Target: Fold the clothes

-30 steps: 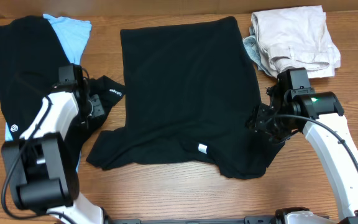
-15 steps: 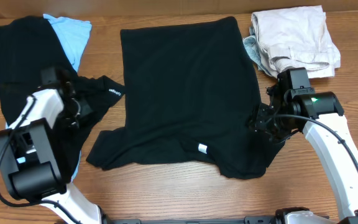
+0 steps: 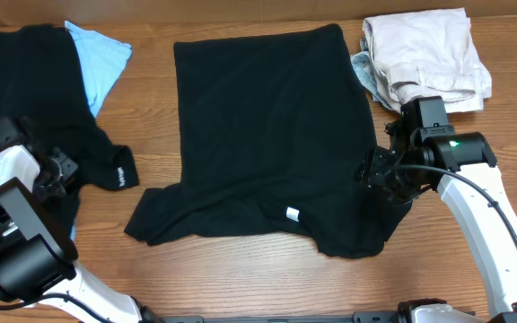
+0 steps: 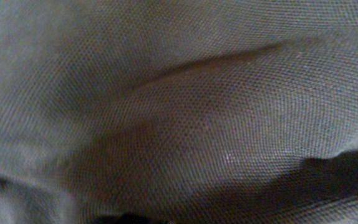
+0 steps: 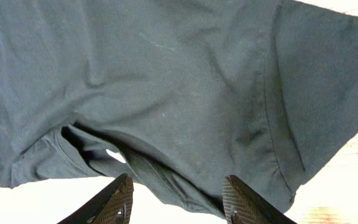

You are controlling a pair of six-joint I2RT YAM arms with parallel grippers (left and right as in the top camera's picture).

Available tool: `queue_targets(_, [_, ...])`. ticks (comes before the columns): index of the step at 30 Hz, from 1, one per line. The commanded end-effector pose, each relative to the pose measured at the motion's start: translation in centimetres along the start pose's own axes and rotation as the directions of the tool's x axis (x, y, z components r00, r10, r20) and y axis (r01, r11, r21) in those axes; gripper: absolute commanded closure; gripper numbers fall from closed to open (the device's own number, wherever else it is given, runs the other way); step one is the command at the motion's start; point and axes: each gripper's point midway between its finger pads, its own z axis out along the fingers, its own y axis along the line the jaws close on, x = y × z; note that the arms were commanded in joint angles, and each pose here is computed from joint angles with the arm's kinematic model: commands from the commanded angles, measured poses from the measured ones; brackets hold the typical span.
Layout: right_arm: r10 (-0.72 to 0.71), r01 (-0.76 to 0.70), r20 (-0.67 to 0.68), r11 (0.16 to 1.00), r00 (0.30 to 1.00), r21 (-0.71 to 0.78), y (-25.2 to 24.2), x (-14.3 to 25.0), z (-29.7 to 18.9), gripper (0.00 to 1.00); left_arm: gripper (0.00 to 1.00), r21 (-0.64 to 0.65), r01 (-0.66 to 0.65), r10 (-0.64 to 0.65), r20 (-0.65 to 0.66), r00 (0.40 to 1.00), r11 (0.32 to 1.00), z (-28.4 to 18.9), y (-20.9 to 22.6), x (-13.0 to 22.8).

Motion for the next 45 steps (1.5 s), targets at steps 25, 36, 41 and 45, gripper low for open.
queue_targets(25, [-0.014,0.014,0.043,1.000,0.999,-0.008,0.2,-0.5,-0.6,0.44,0.00,0.044,-0.319,0.317,0.035,0.948,0.947,-7.0,-3.7,-8.1])
queue_targets(36, [-0.011,0.014,0.066,0.999,0.998,-0.035,0.8,-1.1,-0.6,0.43,0.00,0.502,-0.576,0.500,0.293,0.815,0.645,-15.5,-23.4,-4.9])
queue_targets(41, [-0.017,0.023,0.071,0.997,0.997,-0.072,1.5,-1.4,-0.7,0.43,0.00,0.421,-0.633,0.492,0.403,0.772,0.650,-17.6,-29.5,-3.9])
queue_targets(45, [-0.017,0.022,0.070,0.997,0.997,-0.072,1.5,-1.3,-0.7,0.43,0.00,0.206,-0.697,0.520,0.532,0.668,0.686,-20.1,-33.3,-3.7])
